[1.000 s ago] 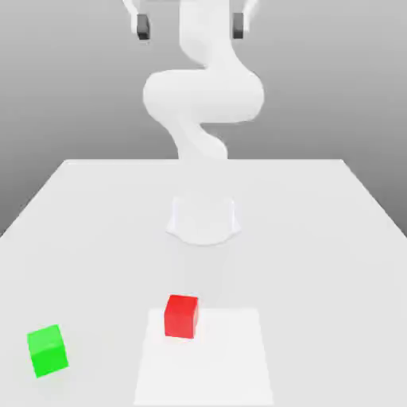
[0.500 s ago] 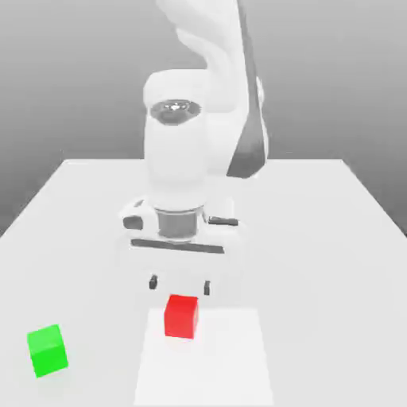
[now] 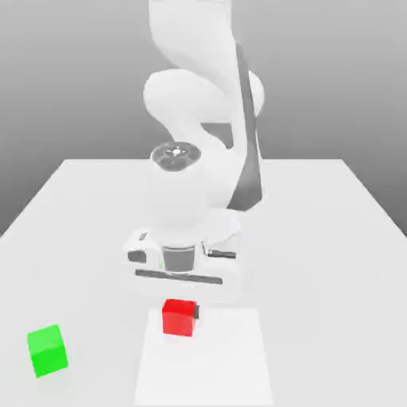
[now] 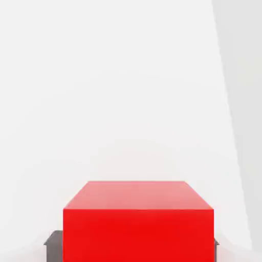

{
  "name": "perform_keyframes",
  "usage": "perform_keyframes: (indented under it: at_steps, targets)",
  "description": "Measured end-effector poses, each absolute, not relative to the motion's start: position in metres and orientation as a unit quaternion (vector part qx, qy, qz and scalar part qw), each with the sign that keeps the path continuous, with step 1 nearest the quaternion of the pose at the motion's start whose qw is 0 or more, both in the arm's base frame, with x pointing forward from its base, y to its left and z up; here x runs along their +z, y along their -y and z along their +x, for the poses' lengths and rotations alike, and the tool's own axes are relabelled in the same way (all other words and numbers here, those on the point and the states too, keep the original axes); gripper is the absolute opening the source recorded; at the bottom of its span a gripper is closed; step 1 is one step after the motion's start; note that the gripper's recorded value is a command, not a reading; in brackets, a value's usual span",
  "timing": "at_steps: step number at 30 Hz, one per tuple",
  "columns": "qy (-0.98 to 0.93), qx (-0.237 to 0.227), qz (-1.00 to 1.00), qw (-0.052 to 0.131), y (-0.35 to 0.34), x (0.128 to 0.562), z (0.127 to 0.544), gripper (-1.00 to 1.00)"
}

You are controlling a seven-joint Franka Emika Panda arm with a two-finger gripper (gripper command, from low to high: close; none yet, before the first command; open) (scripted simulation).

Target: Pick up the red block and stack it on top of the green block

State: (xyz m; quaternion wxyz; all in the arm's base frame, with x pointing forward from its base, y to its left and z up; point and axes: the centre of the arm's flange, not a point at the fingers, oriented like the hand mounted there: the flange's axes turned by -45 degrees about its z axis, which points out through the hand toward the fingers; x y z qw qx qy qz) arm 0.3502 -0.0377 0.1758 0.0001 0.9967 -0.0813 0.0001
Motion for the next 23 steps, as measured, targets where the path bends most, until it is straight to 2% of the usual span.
perform_keyframes:
  at_steps: [4,10,14,16,19,20,23]
  targets:
    - [0.097,0.0,0.995,-0.001,0.048,0.207,0.353,-1.0]
    - [0.223,0.0,0.975,-0.004,0.148,0.228,0.393,-1.0]
    - [0.306,0.0,0.952,-0.002,0.226,0.241,0.405,-1.0]
    - [0.323,0.0,0.946,-0.001,0.246,0.234,0.409,-1.0]
    - [0.328,0.0,0.945,-0.001,0.251,0.199,0.41,-1.0]
    - [0.328,0.0,0.945,0.0,0.251,0.188,0.41,1.0]
    - [0.328,0.0,0.945,0.0,0.251,0.188,0.41,1.0]
